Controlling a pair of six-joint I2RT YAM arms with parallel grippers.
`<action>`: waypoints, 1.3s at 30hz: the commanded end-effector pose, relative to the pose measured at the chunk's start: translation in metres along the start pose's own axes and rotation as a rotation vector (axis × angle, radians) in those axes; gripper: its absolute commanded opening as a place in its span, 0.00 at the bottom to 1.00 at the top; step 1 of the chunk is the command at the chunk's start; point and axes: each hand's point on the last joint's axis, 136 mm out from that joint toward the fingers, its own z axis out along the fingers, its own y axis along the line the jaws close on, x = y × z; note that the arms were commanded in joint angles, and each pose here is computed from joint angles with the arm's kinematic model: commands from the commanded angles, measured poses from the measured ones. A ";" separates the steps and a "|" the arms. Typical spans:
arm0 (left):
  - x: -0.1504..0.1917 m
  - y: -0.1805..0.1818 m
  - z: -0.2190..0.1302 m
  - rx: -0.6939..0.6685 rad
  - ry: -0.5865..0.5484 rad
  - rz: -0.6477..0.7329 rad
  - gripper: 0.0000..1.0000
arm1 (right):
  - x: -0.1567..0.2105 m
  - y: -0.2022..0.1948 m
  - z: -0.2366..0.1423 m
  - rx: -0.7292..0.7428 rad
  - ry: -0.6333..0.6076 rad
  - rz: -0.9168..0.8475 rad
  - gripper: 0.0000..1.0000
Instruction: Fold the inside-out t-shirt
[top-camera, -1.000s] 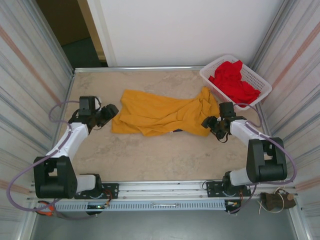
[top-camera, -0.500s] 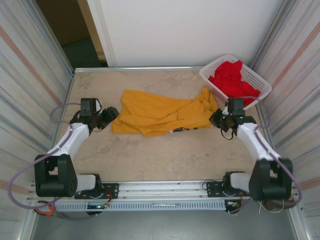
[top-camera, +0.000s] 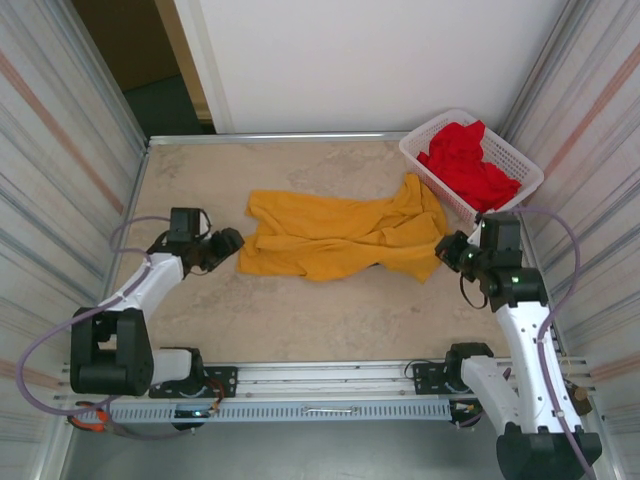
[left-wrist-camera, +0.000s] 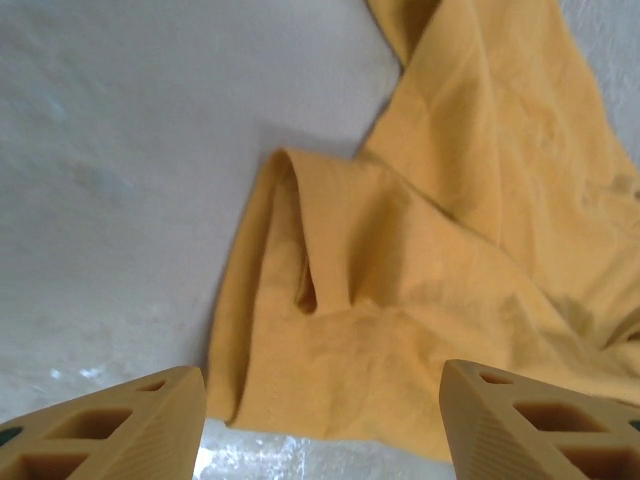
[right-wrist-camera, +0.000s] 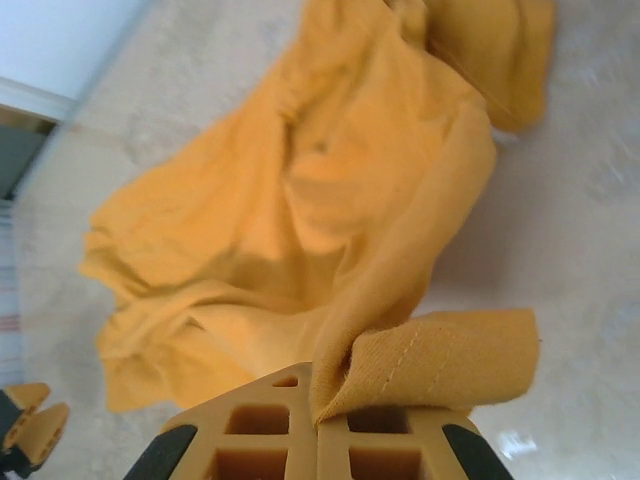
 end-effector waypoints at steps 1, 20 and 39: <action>0.013 -0.009 0.006 0.034 0.005 -0.004 0.63 | 0.025 -0.034 0.006 0.096 0.045 0.069 0.00; -0.002 -0.012 0.051 -0.023 -0.024 0.063 0.43 | 0.041 -0.052 0.013 0.121 0.067 0.087 0.00; -0.007 -0.001 0.069 -0.089 -0.017 0.082 0.25 | 0.039 -0.048 0.009 0.108 0.055 0.088 0.00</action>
